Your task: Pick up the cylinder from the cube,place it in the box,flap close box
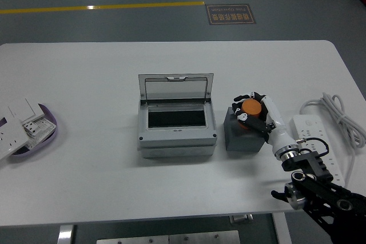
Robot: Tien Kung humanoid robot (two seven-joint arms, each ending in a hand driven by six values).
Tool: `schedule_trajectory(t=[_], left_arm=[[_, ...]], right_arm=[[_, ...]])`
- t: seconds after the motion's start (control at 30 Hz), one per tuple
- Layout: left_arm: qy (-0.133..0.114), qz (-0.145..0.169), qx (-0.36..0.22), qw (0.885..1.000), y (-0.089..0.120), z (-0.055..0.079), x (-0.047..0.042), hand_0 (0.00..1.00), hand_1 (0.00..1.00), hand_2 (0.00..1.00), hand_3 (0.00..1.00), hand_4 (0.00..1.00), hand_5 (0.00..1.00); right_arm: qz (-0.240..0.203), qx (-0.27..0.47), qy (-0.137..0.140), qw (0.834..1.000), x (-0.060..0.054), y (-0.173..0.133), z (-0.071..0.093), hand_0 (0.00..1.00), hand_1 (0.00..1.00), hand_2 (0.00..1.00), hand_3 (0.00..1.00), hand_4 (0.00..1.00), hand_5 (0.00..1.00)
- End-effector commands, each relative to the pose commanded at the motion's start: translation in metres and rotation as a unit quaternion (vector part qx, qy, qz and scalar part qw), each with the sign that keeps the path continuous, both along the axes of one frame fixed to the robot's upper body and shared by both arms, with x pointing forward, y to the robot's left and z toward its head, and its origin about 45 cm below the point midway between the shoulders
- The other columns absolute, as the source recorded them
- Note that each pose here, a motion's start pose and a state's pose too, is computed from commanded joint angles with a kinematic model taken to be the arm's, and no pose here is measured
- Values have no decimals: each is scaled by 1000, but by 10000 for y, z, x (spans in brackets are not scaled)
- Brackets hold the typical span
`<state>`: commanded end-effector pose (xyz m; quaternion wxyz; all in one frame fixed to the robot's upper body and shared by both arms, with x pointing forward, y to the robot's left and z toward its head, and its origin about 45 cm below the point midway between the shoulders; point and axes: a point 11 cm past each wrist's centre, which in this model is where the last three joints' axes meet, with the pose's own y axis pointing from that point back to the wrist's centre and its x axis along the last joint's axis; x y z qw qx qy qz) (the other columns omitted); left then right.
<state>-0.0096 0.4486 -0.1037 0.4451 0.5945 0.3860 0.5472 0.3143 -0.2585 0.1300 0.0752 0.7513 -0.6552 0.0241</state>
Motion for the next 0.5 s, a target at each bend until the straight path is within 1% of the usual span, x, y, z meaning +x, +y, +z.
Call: schedule_trajectory(t=[0.17, 0.2, 0.23, 0.37, 0.4, 0.5], left_arm=[[1, 1, 1, 1000, 6, 1, -6, 593, 627, 618, 634, 688, 216], [1, 1, 1, 1000, 8, 2, -8, 592, 627, 618, 635, 687, 216], [1, 1, 1, 1000, 9, 2, -10, 592, 627, 618, 635, 687, 216], [2, 1, 2, 1000, 12, 3, -17, 592, 627, 618, 635, 687, 216], [2, 1, 2, 1000, 12, 3, -19, 592, 626, 618, 635, 687, 214], [2, 1, 1, 1000, 8, 1, -21, 592, 626, 618, 635, 687, 214]], right_arm=[[-3, 5, -9, 1000, 9, 7, 39, 334, 395, 366, 278, 2, 2], [-3, 8, -13, 1000, 15, 11, 60, 306, 340, 313, 211, 2, 2], [-4, 9, -18, 1000, 21, 16, 85, 306, 340, 313, 211, 2, 2], [-2, 14, -41, 999, 51, 63, 225, 306, 340, 313, 211, 2, 2], [0, 11, -50, 999, 57, 95, 286, 300, 312, 286, 166, 2, 2], [14, -2, -70, 997, 62, 214, 435, 300, 312, 286, 166, 2, 2]])
